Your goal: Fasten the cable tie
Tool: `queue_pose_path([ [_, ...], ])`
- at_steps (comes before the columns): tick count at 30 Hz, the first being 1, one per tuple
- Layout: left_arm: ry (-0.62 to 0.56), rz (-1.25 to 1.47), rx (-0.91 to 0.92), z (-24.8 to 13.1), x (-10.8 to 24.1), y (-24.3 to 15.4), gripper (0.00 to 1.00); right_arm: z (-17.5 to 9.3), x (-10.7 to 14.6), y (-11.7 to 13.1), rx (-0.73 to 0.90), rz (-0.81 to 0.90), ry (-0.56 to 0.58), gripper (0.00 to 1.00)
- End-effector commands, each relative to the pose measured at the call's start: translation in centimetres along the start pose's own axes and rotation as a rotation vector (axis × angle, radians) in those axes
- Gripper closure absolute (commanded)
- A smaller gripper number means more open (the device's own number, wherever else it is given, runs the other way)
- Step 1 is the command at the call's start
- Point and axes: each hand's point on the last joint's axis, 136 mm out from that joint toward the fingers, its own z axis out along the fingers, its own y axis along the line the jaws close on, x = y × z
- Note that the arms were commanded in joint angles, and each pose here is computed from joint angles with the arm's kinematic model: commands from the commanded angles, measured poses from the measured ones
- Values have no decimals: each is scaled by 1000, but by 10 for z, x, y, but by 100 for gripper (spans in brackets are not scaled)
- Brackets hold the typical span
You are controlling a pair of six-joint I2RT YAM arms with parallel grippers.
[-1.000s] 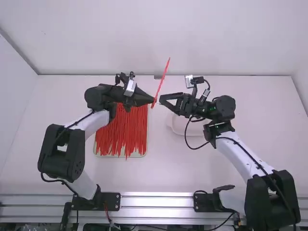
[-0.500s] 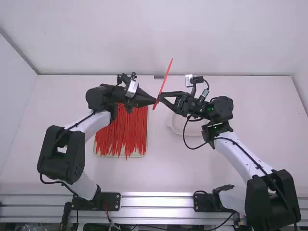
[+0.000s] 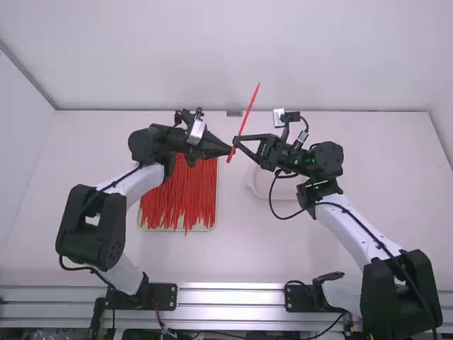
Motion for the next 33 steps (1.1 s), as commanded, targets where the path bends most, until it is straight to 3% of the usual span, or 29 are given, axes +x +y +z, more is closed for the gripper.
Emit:
queue_pose_path([
  [1,-8,53,11,5,-18,-7,98,1,-8,14,-27,-50,-9,100],
  [12,-56,11,-79,-6,-26,9,99,1,-2,17,-44,-53,25,100],
  [15,-84,-32,-140,-17,-31,20,83,1,0,18,-50,-55,36,100],
  [18,-92,-48,-162,-22,-32,24,78,1,0,18,-50,-54,38,100],
  [19,-107,-90,-204,-33,-35,30,59,-1,-2,17,-46,-55,36,100],
  [26,-138,-234,-305,-67,-37,46,1,-11,-6,11,-31,-62,42,100],
  [33,-103,-424,-326,-90,-38,59,1,-24,-15,-3,21,-64,19,100],
])
